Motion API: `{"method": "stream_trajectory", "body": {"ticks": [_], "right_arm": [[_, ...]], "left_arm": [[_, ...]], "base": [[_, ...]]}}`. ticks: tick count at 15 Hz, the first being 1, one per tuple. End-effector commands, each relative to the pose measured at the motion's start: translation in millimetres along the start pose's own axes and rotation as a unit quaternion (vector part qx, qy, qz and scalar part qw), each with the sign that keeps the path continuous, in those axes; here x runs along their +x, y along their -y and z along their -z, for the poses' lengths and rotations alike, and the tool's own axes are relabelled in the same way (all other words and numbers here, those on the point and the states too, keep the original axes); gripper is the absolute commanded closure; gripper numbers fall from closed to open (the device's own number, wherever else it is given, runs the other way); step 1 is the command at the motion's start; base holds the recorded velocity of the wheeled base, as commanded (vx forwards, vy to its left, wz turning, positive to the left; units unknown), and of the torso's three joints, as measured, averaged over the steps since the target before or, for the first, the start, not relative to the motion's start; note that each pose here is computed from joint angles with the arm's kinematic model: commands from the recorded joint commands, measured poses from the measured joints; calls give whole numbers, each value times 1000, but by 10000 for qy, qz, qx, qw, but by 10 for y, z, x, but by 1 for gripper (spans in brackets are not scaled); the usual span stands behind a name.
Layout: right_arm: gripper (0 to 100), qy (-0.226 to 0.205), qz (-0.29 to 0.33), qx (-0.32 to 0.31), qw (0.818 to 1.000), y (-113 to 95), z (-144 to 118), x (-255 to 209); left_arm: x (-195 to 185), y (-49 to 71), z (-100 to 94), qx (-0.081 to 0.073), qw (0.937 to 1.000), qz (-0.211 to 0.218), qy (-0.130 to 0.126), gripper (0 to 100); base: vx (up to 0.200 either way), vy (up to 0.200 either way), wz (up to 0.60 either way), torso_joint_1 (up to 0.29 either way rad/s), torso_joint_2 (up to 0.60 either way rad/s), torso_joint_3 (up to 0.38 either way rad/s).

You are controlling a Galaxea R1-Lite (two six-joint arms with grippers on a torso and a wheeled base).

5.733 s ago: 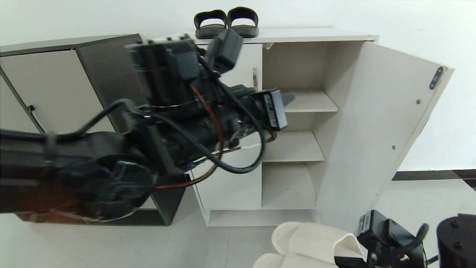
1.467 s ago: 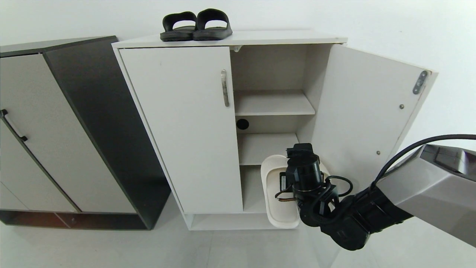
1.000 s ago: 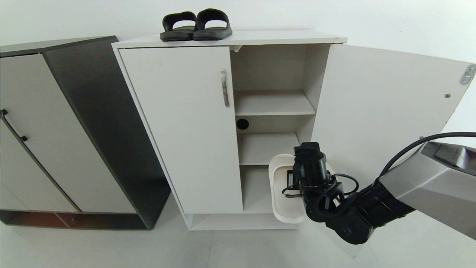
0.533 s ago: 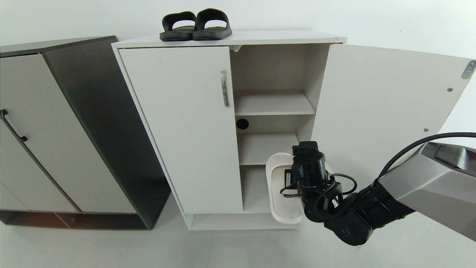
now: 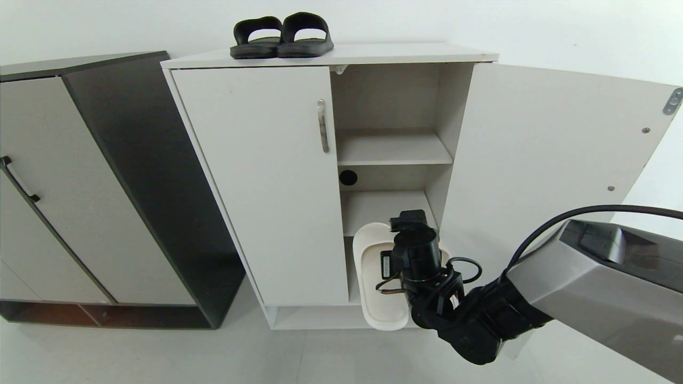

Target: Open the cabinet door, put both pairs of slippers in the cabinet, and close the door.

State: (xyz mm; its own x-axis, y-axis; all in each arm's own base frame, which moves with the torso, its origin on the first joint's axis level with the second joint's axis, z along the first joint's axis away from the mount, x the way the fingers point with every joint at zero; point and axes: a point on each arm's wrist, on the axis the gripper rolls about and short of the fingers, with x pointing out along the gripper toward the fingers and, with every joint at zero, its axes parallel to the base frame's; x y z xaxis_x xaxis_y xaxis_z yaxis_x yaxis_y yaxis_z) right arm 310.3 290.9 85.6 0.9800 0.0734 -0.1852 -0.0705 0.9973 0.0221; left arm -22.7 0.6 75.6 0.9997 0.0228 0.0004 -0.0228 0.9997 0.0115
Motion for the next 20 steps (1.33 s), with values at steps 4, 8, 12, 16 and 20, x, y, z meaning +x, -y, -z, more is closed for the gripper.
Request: {"method": "stream_trajectory", "body": {"ticks": [4,8,12,16,20], "right_arm": [[100,-113,32,-98,9999,-31,163,73],[100,-83,34,-81,9999,-35,182,82],[100,91,12,-179,9998,-36,174,82],[100,739,19,-468,9962,-5,156,44],[100,957,83,-463,9943,-6,126,41]], "left_arm": [[1,0,0,-11,10000,-1,-2,100],[1,0,0,-11,10000,-1,-2,100],[1,0,0,-19,10000,-1,-2,100],[1,0,0,-19,10000,6,-2,100],[1,0,0,-27,10000,-1,-2,100]], "base": [[0,0,0,0,0,0],[0,0,0,2,1,-157],[0,0,0,4,1,-196],[0,0,0,4,2,-200],[0,0,0,4,2,-161]]}}
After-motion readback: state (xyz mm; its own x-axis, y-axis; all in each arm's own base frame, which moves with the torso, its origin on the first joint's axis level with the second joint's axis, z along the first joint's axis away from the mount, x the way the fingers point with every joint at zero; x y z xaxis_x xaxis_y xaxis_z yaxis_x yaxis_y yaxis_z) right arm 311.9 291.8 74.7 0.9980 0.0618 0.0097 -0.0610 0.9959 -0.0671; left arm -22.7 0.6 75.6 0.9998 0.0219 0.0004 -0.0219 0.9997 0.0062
